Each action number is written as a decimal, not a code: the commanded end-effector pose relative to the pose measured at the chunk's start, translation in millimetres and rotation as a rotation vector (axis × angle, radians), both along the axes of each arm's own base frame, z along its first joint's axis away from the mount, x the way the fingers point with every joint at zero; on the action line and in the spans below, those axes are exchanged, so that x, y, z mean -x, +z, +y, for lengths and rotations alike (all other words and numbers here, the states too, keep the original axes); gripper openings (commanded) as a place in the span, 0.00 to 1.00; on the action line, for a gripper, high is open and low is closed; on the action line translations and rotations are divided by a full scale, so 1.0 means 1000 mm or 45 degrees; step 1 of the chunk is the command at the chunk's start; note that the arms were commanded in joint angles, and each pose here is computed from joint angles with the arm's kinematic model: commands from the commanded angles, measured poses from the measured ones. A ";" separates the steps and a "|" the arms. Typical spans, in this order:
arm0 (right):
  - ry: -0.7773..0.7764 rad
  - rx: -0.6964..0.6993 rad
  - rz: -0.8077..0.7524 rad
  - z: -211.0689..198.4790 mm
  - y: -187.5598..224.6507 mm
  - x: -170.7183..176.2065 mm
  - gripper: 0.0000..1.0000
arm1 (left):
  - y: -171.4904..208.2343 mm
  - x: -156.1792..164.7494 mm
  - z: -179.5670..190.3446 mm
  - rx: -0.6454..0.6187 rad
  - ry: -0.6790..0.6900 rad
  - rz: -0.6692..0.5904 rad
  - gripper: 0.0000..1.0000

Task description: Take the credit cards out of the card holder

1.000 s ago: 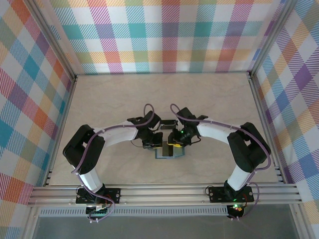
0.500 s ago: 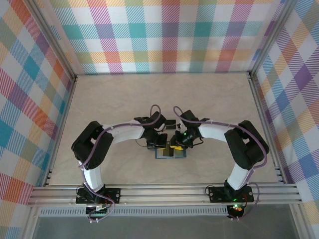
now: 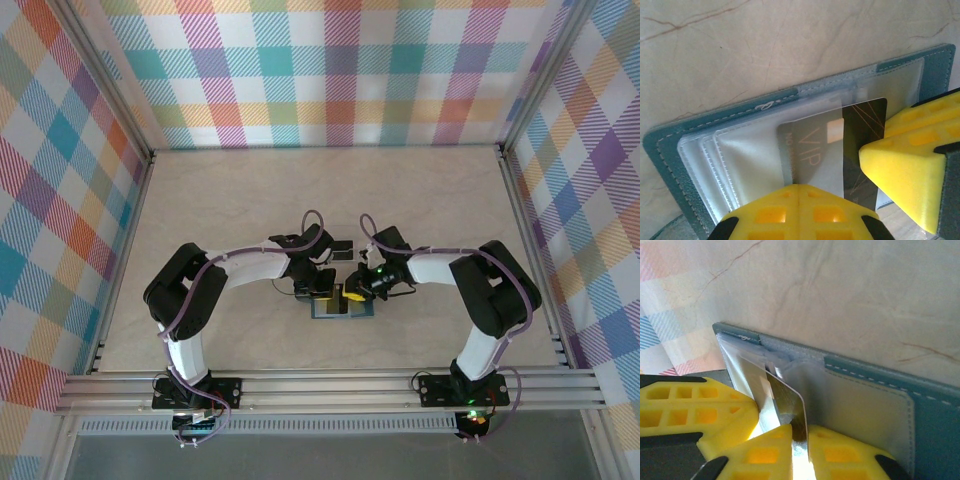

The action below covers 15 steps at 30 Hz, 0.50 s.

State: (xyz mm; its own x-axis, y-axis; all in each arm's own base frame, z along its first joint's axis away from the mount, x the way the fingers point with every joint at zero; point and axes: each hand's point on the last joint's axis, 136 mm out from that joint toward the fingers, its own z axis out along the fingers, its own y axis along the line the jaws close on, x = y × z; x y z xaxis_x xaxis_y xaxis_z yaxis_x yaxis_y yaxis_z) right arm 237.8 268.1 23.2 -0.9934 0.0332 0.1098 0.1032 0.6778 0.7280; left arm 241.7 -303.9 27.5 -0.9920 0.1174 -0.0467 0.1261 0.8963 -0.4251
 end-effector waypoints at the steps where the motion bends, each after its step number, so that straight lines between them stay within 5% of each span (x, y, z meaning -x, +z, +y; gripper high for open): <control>1: 0.002 -0.024 -0.023 0.001 0.006 0.001 0.11 | -0.030 0.020 0.030 -0.192 -0.004 0.077 0.00; 9: 0.012 0.409 -0.094 -0.050 0.004 0.001 0.08 | -0.022 0.019 0.036 -0.206 0.006 0.042 0.00; 15: 0.053 0.543 -0.131 -0.067 0.015 0.002 0.06 | -0.020 0.019 0.035 -0.199 0.009 0.037 0.00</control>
State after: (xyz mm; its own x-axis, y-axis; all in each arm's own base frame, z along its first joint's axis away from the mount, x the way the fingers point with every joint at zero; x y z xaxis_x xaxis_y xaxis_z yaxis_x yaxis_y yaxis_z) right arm 247.4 229.7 44.1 -0.9992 0.0353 -0.0197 0.0195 0.8488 0.5284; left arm 241.2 -298.9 27.6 -0.9914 0.1140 -0.0645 0.1304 0.9061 -0.4026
